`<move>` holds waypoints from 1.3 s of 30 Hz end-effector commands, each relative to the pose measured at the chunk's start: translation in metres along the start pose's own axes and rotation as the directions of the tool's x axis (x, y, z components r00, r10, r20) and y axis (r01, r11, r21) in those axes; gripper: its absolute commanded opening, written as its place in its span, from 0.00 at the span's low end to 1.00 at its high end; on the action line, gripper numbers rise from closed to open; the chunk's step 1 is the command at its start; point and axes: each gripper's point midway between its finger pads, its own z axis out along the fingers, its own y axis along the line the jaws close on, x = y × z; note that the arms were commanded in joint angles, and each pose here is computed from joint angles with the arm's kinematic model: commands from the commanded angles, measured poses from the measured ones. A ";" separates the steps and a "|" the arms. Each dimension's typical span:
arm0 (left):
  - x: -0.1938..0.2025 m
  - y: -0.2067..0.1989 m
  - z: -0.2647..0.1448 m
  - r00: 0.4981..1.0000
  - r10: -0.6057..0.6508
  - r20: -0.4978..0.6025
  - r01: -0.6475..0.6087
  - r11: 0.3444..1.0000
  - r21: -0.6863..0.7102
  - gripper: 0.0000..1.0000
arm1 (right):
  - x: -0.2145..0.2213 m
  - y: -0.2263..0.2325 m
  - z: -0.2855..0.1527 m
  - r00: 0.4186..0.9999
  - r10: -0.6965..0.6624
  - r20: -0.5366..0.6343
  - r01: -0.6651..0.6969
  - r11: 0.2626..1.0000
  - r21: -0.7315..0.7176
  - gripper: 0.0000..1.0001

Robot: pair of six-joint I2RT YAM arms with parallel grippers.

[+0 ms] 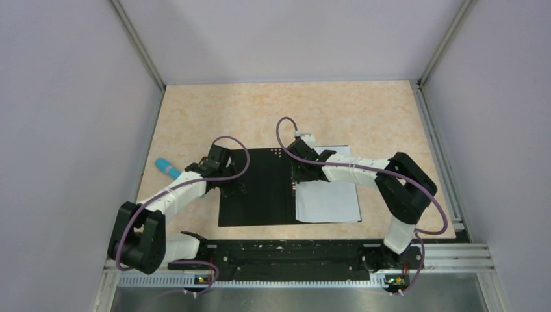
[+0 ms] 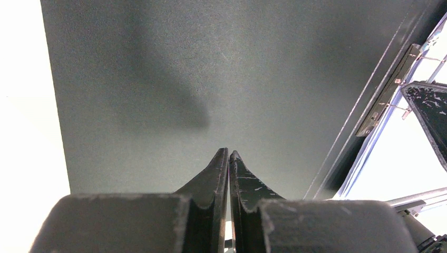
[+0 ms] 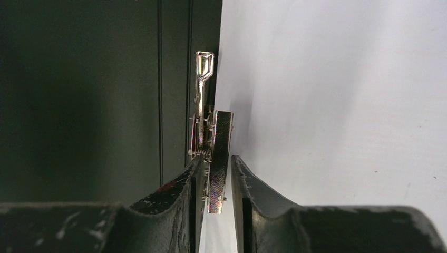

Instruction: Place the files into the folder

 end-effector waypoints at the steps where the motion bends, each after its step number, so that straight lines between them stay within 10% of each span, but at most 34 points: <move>1: -0.005 -0.002 0.004 1.000 0.002 0.015 -0.002 1.000 0.017 0.08 | -0.004 0.008 -0.010 1.000 0.014 0.019 -0.013 0.999 -0.043 0.23; 10: -0.006 -0.014 0.003 1.000 0.004 -0.006 -0.004 0.998 0.065 0.09 | -0.017 -0.016 -0.011 0.999 -0.019 0.042 0.018 0.999 0.031 0.01; 27: 0.003 -0.001 0.029 0.994 -0.110 -0.023 0.110 0.994 0.019 0.08 | -0.040 -0.026 -0.020 0.989 -0.136 0.051 0.140 0.985 -0.100 0.00; 39: 0.001 0.028 0.038 0.989 -0.139 0.056 0.145 0.982 -0.123 0.07 | -0.042 -0.029 -0.032 0.991 -0.113 0.067 0.119 0.988 -0.094 0.32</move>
